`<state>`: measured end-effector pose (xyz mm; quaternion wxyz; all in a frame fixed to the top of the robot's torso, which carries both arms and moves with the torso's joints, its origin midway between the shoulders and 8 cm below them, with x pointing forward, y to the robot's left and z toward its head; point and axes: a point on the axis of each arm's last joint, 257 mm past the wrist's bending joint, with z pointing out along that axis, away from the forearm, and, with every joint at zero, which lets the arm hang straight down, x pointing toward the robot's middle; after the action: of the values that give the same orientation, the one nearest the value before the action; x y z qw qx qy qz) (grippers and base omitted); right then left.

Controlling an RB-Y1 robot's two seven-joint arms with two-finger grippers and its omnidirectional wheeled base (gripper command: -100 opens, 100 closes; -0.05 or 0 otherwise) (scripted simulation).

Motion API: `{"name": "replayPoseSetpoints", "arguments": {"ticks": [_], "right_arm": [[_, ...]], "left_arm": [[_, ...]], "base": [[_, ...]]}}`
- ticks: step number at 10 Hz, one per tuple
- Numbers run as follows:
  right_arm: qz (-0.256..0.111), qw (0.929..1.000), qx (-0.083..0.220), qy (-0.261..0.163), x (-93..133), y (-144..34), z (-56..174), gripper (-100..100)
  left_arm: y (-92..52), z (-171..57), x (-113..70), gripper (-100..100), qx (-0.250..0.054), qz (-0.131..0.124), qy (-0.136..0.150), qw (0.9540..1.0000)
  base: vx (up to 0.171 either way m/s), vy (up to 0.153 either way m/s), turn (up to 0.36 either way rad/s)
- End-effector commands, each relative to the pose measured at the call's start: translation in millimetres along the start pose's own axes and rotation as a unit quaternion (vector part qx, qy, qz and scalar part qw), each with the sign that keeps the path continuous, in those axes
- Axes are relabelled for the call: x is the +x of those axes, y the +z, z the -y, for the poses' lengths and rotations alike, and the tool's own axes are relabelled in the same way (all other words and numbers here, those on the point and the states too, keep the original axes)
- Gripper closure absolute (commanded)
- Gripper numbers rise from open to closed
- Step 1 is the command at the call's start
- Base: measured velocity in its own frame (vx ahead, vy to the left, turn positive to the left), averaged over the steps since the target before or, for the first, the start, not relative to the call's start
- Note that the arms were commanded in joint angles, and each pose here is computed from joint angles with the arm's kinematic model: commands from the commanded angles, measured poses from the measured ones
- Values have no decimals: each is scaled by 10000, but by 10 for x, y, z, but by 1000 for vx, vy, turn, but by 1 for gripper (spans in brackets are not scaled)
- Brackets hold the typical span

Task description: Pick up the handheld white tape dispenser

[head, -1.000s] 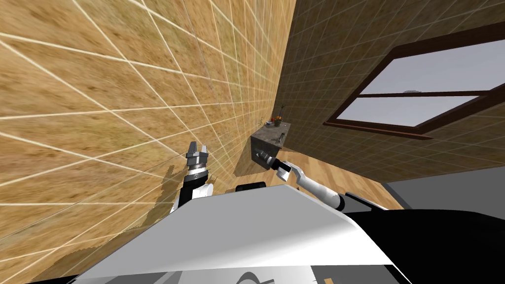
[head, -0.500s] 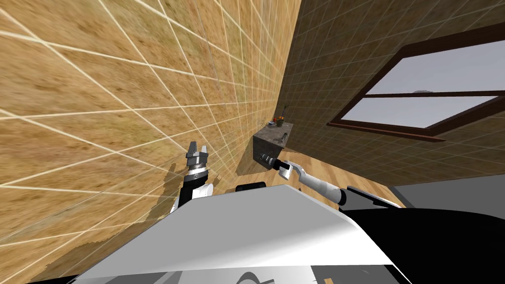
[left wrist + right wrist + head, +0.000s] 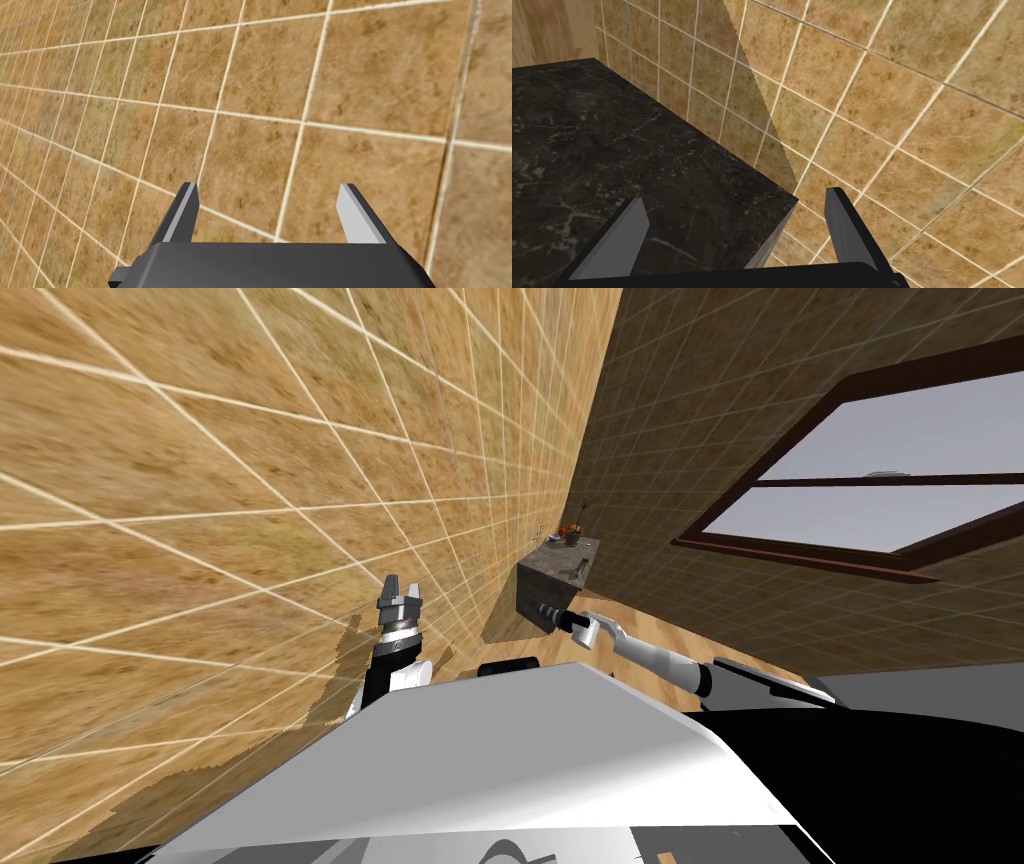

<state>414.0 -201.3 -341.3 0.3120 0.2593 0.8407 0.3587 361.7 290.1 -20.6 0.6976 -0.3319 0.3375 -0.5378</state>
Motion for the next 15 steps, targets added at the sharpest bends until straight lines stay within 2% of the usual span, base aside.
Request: {"name": "replayPoseSetpoints", "arguments": {"ticks": [1,2,3,4,5,6,8,9,10,11,12,13,14,15], "right_arm": [[8,10000,82,-8,-35,12,103,-100],[52,9985,535,-99,-174,-27,405,-100],[73,9982,580,-94,-196,-30,451,-100],[129,9948,993,-184,-345,-95,711,-100],[162,9940,1065,-175,-381,-104,784,-100],[273,9881,1490,-251,-586,-202,1074,-100],[272,9875,1532,-250,-586,-209,1095,-100],[400,9795,1948,-318,-805,-335,1366,-100],[399,9790,1976,-316,-805,-340,1380,-100],[540,9690,2380,-374,-1032,-491,1629,-100],[540,9688,2392,-373,-1032,-494,1635,-100],[689,9572,2778,-420,-1264,-664,1858,-100],[689,9572,2778,-420,-1264,-664,1858,-100],[835,9455,3115,-460,-1484,-838,2033,-100]], "left_arm": [[0,0,0,0,0,0,0,10000],[0,0,0,0,0,0,0,10000],[0,0,0,0,0,0,0,10000],[0,0,0,0,0,0,0,10000],[0,0,0,0,0,0,0,10000],[0,0,0,0,0,0,0,10000],[0,0,0,0,0,0,0,10000],[0,0,0,0,0,0,0,10000],[0,0,0,0,0,0,0,10000],[0,0,0,0,0,0,1,10000],[0,0,0,0,0,0,0,10000],[0,0,0,0,0,0,1,10000],[0,0,0,0,0,0,0,10000],[0,0,0,0,0,0,1,10000]], "base": [[4,11,-19],[10,26,73],[11,23,57],[16,28,78],[19,24,37],[32,11,73],[21,7,26],[25,8,90],[31,1,44],[50,-3,82],[43,-6,42],[48,-8,89],[42,-12,49],[62,-16,88]]}}
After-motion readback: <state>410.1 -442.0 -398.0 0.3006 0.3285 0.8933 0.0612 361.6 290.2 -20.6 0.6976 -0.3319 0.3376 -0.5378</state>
